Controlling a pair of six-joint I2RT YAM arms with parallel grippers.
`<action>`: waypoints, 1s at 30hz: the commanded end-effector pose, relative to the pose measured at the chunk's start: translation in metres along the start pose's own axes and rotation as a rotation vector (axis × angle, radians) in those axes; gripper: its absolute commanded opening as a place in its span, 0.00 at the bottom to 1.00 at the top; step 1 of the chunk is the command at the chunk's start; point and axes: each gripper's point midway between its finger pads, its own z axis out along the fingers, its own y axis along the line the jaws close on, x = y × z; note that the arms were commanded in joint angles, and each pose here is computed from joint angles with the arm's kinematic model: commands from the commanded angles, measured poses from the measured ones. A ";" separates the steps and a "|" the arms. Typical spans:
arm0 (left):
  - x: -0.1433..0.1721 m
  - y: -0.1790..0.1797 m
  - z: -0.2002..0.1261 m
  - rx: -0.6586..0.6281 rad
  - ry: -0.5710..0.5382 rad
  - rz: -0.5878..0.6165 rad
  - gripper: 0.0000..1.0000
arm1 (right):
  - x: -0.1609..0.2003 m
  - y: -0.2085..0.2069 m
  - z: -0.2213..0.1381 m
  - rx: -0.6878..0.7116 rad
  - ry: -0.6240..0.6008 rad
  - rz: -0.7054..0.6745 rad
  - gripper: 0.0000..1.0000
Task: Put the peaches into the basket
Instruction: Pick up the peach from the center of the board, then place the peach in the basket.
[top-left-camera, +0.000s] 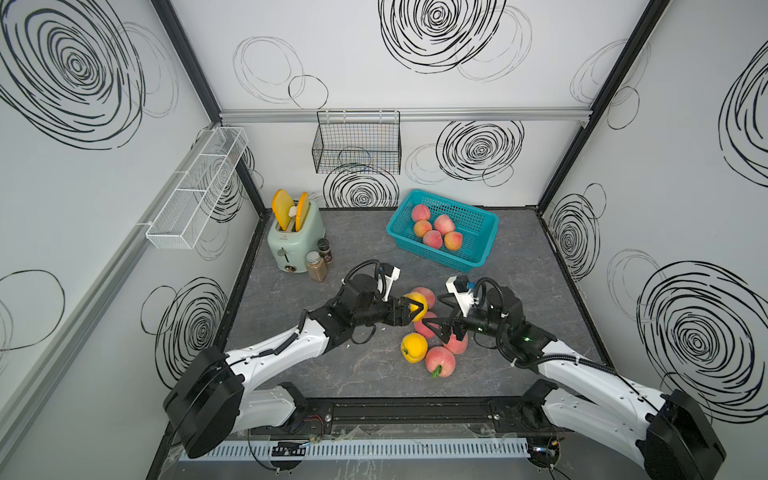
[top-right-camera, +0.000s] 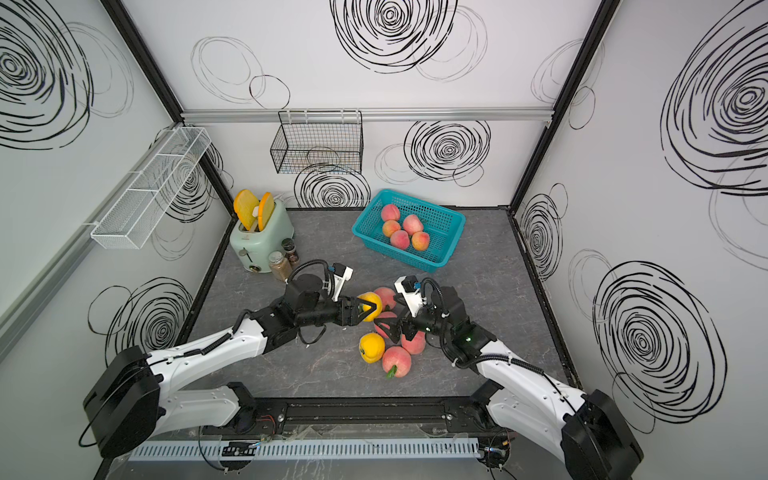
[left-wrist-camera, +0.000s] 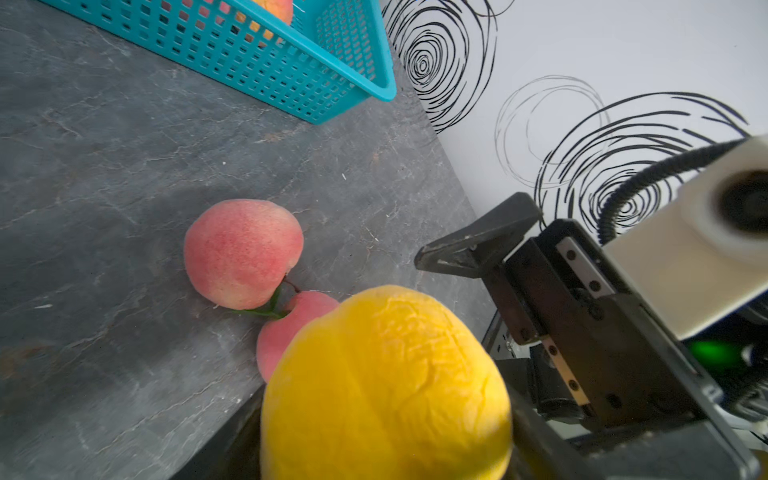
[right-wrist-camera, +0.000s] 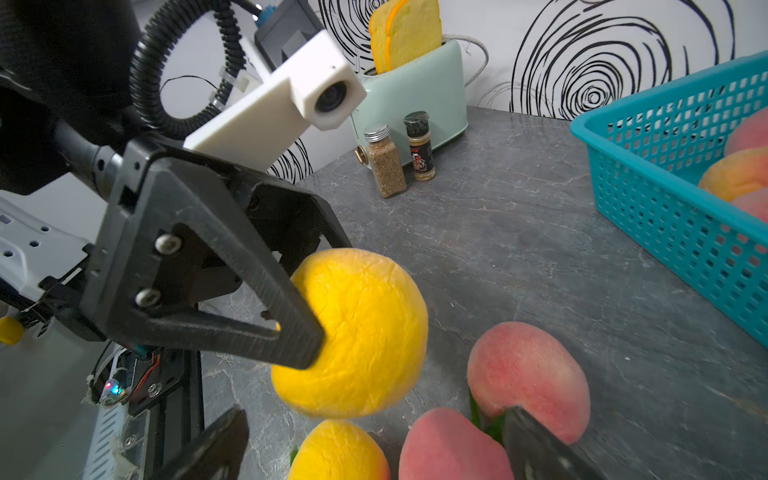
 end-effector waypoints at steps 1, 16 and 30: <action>-0.007 -0.019 -0.003 0.098 -0.024 0.002 0.78 | -0.021 0.008 0.004 -0.036 -0.045 -0.043 0.99; -0.005 -0.032 -0.001 0.144 -0.015 0.011 0.78 | -0.024 0.018 0.020 -0.081 -0.032 -0.051 0.99; -0.004 -0.040 0.003 0.165 -0.011 0.015 0.78 | -0.024 0.023 0.024 -0.105 -0.032 -0.052 0.78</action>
